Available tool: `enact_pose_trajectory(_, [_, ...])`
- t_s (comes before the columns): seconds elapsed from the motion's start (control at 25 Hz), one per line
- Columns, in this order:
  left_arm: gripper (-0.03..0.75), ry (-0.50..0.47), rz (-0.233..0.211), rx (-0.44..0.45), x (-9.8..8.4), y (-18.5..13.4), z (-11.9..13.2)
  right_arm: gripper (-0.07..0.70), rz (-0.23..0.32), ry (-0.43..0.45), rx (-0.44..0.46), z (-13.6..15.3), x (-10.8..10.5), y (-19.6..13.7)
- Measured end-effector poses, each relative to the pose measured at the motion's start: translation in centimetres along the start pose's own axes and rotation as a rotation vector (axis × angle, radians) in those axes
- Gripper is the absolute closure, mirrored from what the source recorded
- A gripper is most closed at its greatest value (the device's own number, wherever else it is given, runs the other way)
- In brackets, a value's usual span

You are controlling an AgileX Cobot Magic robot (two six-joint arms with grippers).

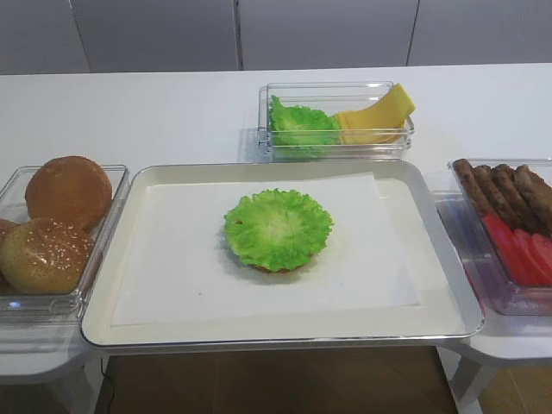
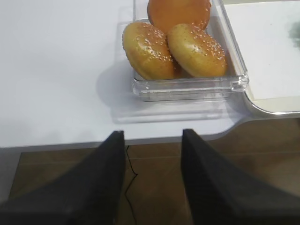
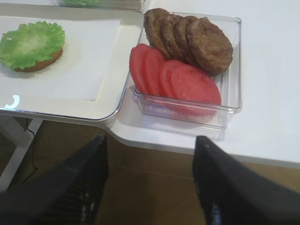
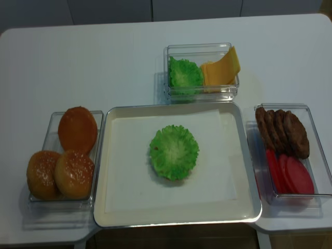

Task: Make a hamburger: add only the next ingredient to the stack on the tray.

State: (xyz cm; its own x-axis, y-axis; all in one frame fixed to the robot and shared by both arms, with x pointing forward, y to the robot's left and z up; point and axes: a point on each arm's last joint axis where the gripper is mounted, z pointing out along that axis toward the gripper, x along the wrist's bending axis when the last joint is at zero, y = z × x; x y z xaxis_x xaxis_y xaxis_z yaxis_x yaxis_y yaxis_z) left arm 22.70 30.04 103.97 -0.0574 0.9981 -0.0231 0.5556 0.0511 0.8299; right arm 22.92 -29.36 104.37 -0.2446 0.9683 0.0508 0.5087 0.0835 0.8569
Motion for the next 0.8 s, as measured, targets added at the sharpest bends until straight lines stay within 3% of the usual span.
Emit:
enact_pose_trajectory(0.44, [0.419, 0.0, 0.0, 0.0, 0.0, 0.0, 0.0, 0.202, 0.0, 0.0, -0.002, 0.01, 0.0, -0.07])
enact_pose_trajectory(0.8, [0.419, 0.0, 0.0, 0.0, 0.0, 0.0, 0.0, 0.212, 0.031, -0.051, -0.005, 0.05, 0.04, -0.05])
